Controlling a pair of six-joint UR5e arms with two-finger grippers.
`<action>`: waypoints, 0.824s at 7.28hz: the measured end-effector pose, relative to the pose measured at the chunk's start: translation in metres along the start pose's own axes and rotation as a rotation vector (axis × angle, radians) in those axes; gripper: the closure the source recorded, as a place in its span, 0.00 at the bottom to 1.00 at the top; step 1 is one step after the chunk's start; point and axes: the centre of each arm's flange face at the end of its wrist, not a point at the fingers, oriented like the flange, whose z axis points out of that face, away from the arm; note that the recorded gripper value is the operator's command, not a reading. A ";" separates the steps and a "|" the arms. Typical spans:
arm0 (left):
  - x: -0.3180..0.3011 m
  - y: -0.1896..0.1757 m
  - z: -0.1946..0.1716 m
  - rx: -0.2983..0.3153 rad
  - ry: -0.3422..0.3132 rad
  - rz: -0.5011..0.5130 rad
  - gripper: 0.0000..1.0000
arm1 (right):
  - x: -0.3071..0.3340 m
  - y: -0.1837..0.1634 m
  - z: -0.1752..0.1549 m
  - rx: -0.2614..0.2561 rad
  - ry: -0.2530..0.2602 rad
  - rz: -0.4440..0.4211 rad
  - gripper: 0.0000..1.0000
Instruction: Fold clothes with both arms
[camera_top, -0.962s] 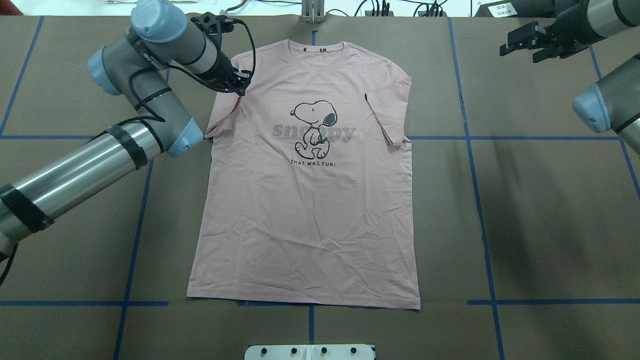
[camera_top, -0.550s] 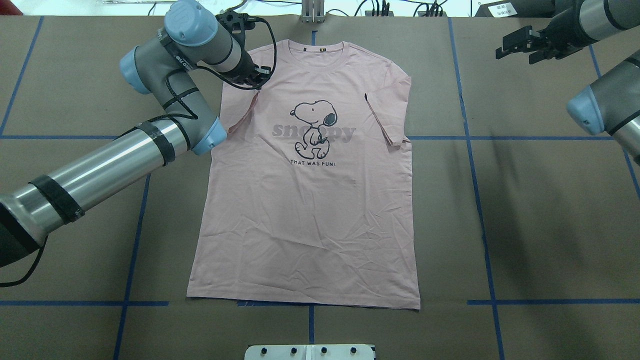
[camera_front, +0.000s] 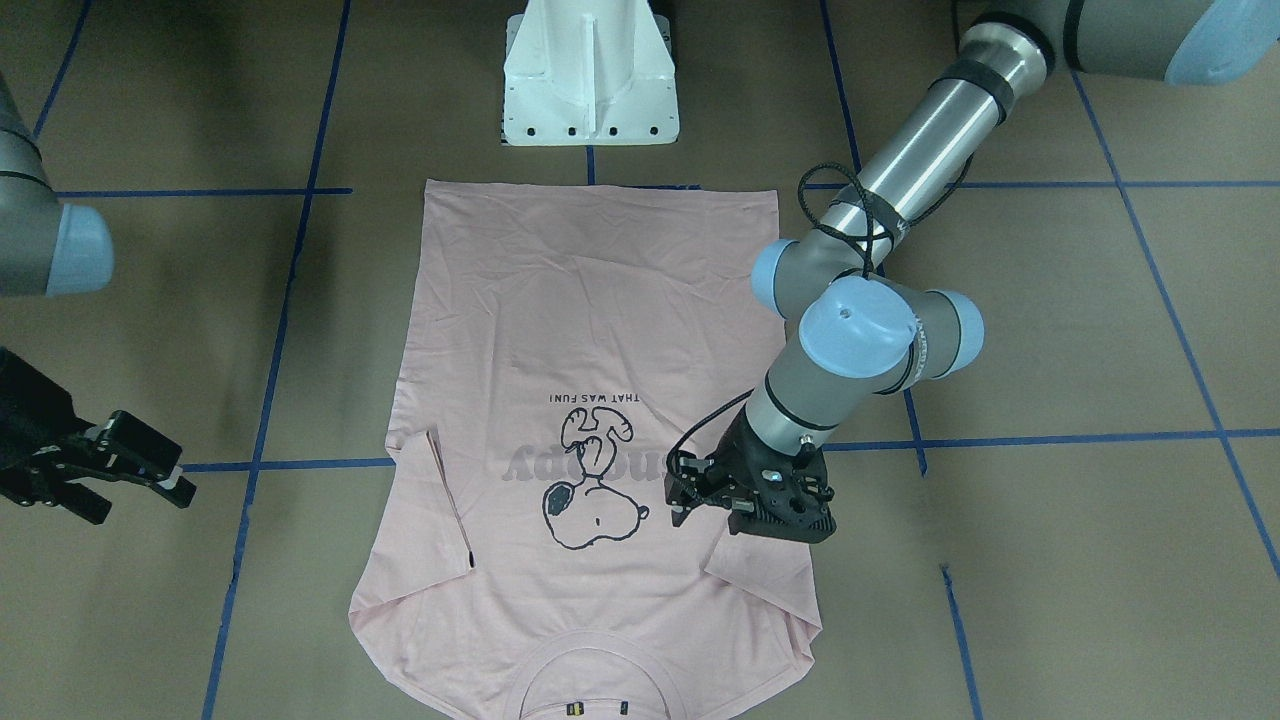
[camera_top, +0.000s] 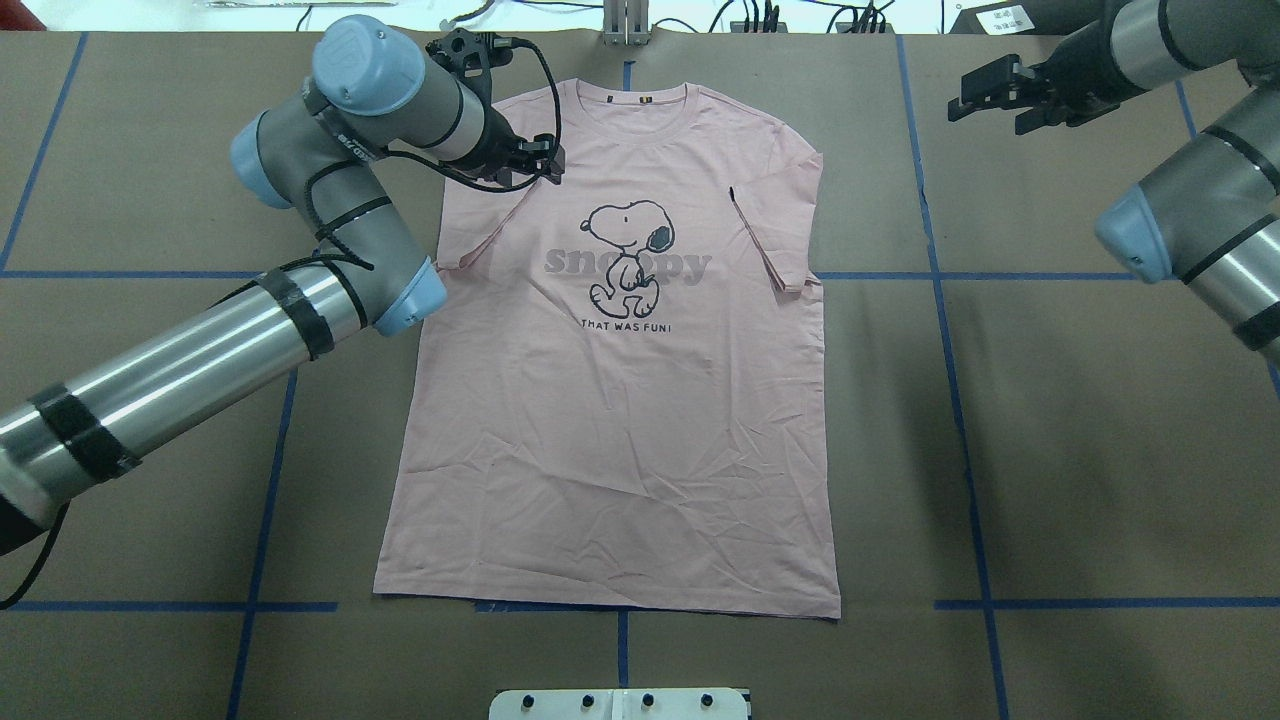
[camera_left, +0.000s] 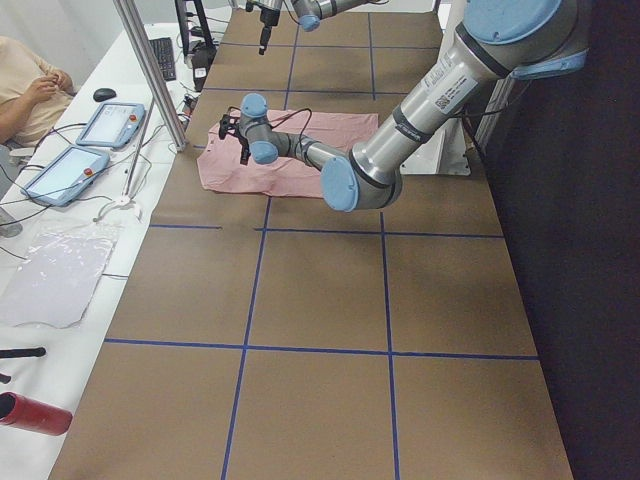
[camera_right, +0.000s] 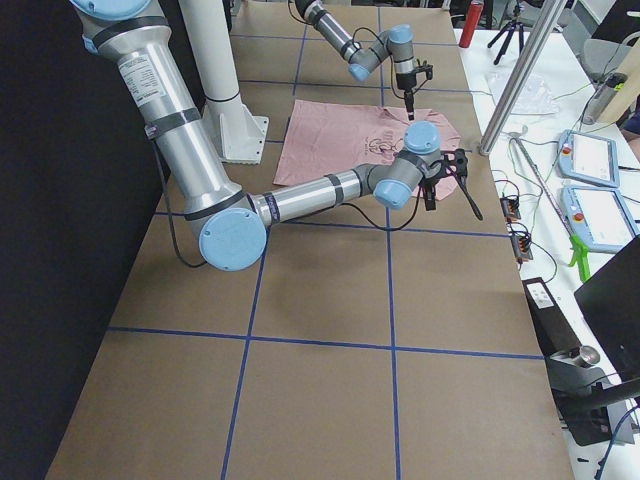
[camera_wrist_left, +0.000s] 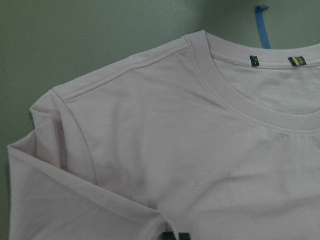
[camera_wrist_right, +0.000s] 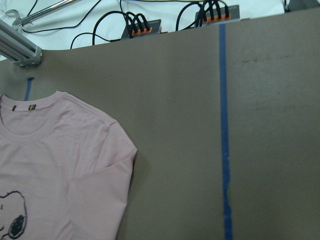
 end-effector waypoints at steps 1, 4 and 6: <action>-0.013 0.022 -0.024 0.009 0.032 -0.005 0.21 | -0.039 0.037 0.017 0.001 -0.018 0.080 0.03; -0.066 0.075 -0.070 0.012 0.052 -0.007 0.16 | -0.136 0.204 0.059 0.000 -0.022 0.288 0.13; -0.085 0.089 -0.072 0.002 0.038 -0.013 0.13 | -0.197 0.327 0.054 0.030 0.077 0.364 0.23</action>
